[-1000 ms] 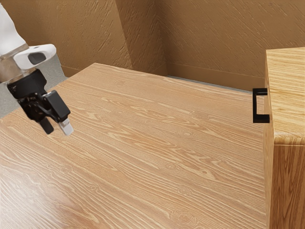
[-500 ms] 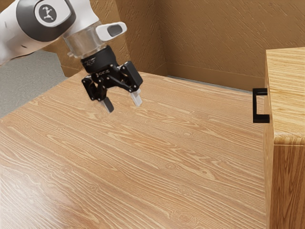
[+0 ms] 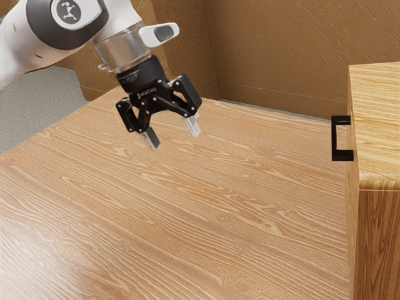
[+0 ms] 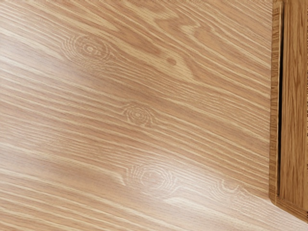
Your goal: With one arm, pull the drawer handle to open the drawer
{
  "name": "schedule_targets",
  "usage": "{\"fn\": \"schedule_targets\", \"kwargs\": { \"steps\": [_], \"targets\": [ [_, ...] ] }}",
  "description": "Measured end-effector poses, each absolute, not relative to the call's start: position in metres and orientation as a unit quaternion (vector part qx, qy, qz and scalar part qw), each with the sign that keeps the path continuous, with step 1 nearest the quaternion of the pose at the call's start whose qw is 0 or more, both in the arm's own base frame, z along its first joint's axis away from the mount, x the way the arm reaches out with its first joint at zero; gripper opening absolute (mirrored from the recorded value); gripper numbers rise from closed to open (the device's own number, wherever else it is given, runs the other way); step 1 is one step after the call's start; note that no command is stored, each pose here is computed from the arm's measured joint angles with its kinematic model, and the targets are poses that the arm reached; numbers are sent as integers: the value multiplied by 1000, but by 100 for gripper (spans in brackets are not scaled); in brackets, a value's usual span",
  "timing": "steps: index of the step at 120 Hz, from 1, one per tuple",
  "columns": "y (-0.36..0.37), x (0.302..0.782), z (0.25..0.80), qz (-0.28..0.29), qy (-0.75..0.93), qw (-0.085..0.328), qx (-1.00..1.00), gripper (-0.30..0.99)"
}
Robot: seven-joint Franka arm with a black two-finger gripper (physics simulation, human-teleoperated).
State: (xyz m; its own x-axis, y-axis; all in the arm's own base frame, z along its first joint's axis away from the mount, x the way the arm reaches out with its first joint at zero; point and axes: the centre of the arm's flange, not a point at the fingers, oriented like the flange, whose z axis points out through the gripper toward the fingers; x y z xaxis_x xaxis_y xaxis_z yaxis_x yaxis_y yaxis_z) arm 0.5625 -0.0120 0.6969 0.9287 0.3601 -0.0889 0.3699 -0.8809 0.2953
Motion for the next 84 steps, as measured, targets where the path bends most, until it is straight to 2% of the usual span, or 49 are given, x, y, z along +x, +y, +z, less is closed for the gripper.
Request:
{"fn": "schedule_targets", "kwargs": {
  "steps": [12, 34, 66, 84],
  "targets": [
    [-50, 582, 697, -14, 168, 150, 974, 67],
    [-126, 577, 697, -25, 120, 154, 981, 67],
    [-144, 609, 704, 9, 130, 166, 978, 67],
    [-165, 614, 703, 11, 122, 169, 978, 67]
  ]
}}
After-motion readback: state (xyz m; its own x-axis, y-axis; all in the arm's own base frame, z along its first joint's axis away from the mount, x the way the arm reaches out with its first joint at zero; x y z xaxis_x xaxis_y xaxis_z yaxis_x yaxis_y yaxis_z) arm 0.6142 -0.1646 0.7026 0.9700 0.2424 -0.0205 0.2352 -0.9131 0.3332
